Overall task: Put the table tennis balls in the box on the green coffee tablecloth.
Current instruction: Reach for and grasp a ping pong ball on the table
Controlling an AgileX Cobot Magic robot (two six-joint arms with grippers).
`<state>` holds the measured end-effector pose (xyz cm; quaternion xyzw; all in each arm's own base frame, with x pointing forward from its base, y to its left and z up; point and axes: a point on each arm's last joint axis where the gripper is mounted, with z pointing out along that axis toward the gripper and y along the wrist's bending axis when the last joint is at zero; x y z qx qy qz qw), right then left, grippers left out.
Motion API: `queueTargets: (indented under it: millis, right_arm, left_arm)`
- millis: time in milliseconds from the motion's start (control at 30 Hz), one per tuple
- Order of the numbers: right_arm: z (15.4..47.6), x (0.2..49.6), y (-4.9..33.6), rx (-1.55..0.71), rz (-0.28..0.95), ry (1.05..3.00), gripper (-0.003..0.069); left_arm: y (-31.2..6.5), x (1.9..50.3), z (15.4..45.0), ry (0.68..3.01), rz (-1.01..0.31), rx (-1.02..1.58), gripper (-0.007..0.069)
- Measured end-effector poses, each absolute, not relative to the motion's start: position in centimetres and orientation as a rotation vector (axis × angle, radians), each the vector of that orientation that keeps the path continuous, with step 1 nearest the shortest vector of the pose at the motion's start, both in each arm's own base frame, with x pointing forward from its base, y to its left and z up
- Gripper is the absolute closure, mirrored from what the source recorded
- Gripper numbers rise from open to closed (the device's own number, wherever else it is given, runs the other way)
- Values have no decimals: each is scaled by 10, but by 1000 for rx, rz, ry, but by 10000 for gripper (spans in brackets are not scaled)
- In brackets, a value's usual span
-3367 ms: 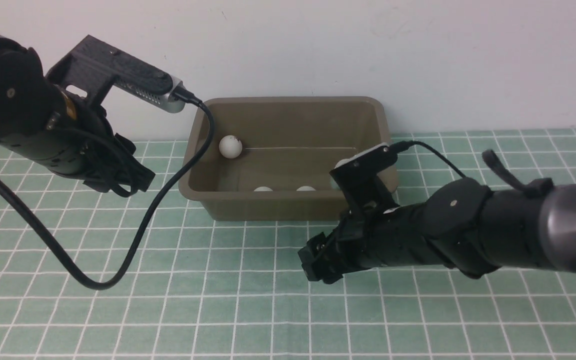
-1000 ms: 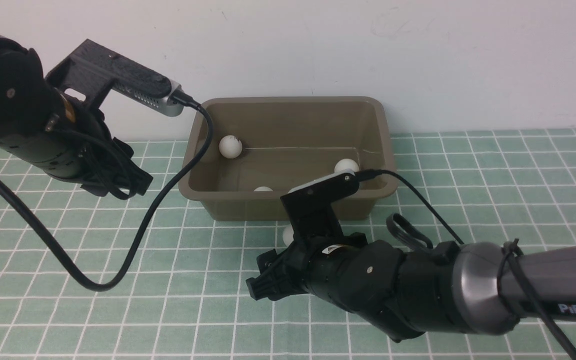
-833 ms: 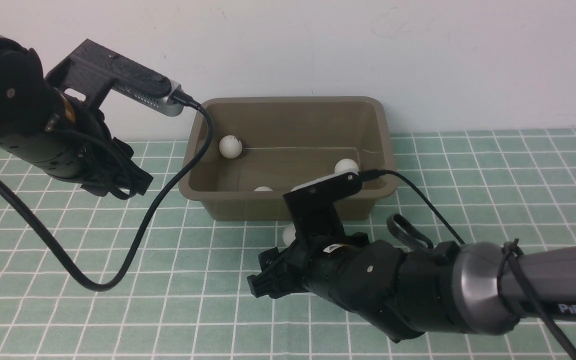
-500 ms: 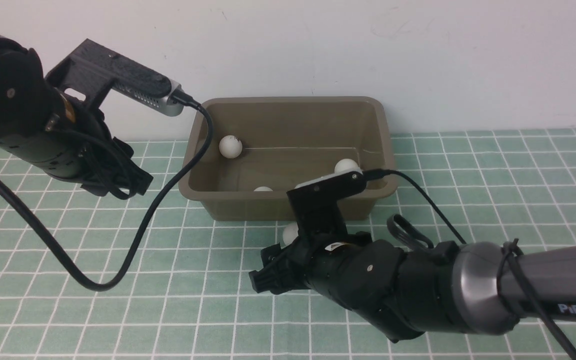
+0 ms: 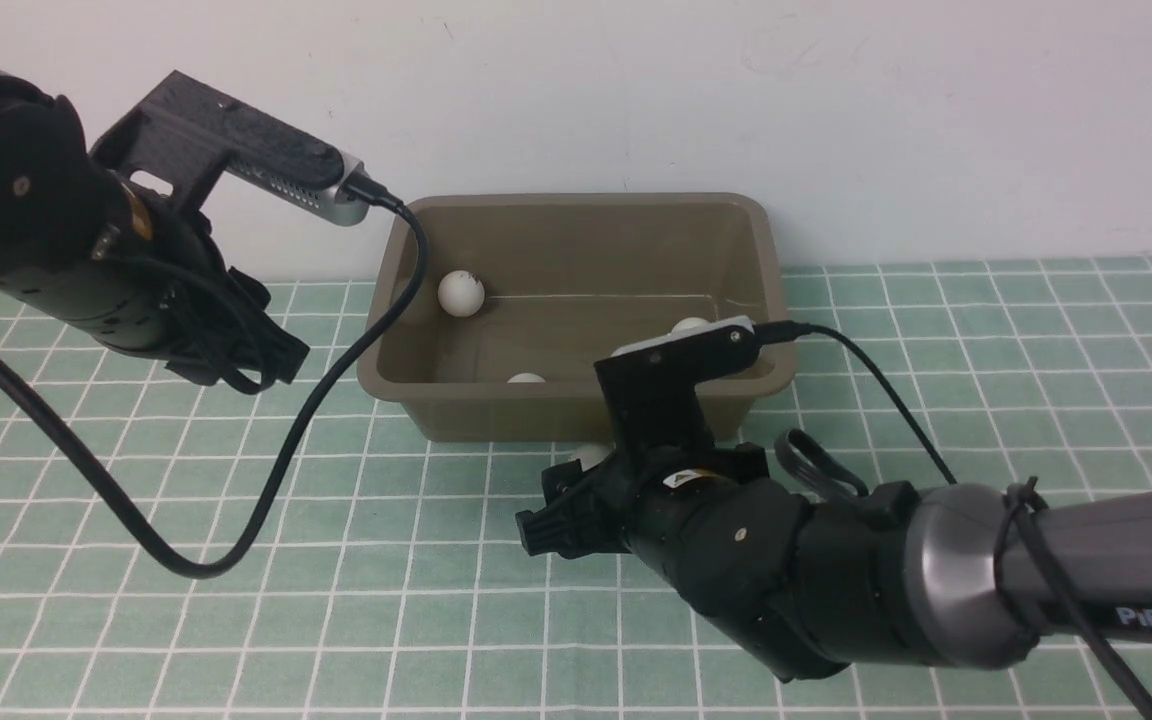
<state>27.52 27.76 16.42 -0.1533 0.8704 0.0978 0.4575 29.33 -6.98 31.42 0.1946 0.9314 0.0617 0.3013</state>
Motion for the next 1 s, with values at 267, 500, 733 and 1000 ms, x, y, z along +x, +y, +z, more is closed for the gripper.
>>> queueTargets:
  millis: [267, 500, 733, 1000]
  right_arm:
    - [158, 275, 279, -338, 266, 2174, 161]
    - [141, 278, 279, -322, 225, 2183, 161]
    - [143, 282, 283, -325, 244, 2133, 167]
    - [149, 295, 290, -302, 267, 2095, 195]
  left_arm:
    - [-70, 293, 314, 2468, 163, 516, 337]
    - [-70, 294, 314, 2465, 162, 516, 337]
    - [-70, 294, 315, 2460, 161, 516, 337]
    - [-70, 294, 315, 2454, 158, 515, 337]
